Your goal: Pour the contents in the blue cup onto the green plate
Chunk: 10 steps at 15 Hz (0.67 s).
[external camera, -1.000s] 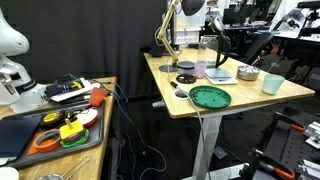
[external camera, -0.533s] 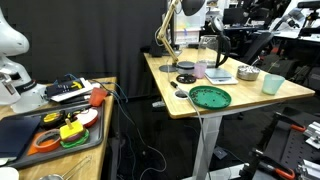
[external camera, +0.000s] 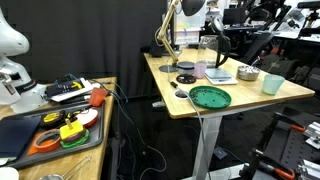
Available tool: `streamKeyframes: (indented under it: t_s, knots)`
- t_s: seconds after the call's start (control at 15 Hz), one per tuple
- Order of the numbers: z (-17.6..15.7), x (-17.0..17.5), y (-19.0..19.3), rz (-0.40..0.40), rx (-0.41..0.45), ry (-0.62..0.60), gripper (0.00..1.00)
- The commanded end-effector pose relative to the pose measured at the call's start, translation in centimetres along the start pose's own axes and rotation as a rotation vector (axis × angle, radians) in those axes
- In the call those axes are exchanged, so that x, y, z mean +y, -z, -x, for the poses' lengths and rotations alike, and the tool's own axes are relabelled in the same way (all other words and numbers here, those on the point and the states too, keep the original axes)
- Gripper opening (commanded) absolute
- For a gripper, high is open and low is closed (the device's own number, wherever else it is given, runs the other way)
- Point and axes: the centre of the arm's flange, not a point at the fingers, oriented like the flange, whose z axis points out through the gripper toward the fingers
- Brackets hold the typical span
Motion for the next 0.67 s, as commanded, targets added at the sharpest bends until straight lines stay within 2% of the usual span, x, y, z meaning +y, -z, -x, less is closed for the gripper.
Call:
streamKeyframes:
  t_s: [0.0,0.33,0.6]
  knots:
    - [0.1,-0.1,0.0,-0.002,0.0,0.003,1.0]
    - [0.1,-0.2,0.0,-0.003,0.002,0.005,1.0]
    - [-1.6,1.0,-2.2,0.007,-0.045,-0.046,1.0]
